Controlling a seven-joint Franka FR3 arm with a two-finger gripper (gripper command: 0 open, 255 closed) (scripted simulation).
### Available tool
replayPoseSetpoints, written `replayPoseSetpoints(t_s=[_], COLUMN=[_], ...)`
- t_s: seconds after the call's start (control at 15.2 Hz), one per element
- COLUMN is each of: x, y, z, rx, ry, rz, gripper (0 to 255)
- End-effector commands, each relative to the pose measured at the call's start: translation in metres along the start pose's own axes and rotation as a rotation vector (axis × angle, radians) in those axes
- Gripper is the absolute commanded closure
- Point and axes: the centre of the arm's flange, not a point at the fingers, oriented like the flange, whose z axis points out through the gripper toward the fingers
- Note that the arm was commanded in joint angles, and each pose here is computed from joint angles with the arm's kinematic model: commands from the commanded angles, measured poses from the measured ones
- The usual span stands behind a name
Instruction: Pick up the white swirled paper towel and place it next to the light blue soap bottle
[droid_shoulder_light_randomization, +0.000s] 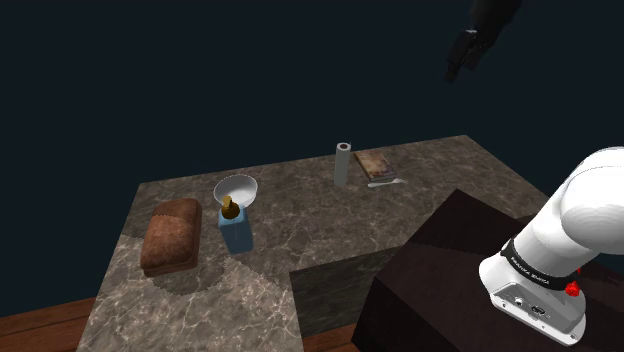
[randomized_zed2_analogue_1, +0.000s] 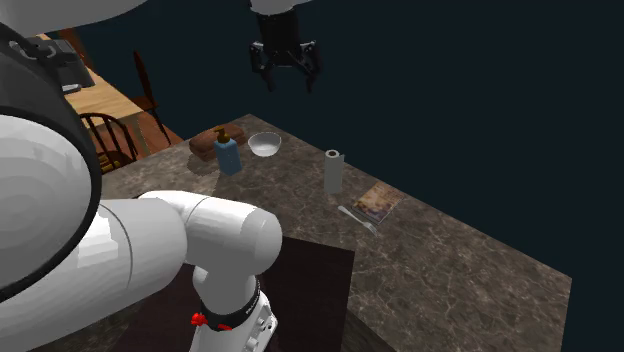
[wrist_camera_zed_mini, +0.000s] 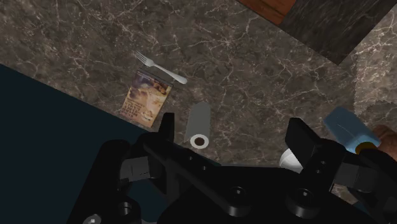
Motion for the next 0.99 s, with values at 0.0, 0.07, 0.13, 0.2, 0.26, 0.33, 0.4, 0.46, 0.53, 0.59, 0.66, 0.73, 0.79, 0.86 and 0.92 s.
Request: replayPoseSetpoints(t_s=[0.0, 0.07, 0.13, 0.2, 0.26, 0.33, 0.4, 0.46, 0.53, 0.59, 0.66, 0.73, 0.79, 0.86, 0.92], x=[0.000, 0.006, 0.013, 0.019, 0.026, 0.032, 0.039, 0.045, 0.052, 0.059, 0.065, 0.072, 0.079, 0.085, 0.092], y=[0.000, -0.001, -0.003, -0.004, -0.005, -0.006, -0.007, -0.008, -0.009, -0.010, -0.011, -0.012, -0.012, -0.013, -0.014], z=[0.000, 0.011, 0.023, 0.034, 0.045, 0.057, 0.068, 0.079, 0.091, 0.102, 0.113, 0.124, 0.136, 0.147, 0.158], rx=[0.000, 0.000, 0.000, 0.001, 0.001, 0.001, 0.001, 0.002, 0.002, 0.002, 0.002, 0.003, 0.003, 0.003, 0.003], ry=[0.000, 0.001, 0.002, 0.003, 0.005, 0.006, 0.007, 0.008, 0.009, 0.010, 0.011, 0.013, 0.014, 0.015, 0.016], rz=[0.000, 0.010, 0.020, 0.030, 0.040, 0.050, 0.060, 0.070, 0.080, 0.090, 0.100, 0.110, 0.120, 0.130, 0.140], gripper=[0, 0, 0, 0, 0, 0, 0, 0, 0, 0, 0, 0, 0, 0, 0])
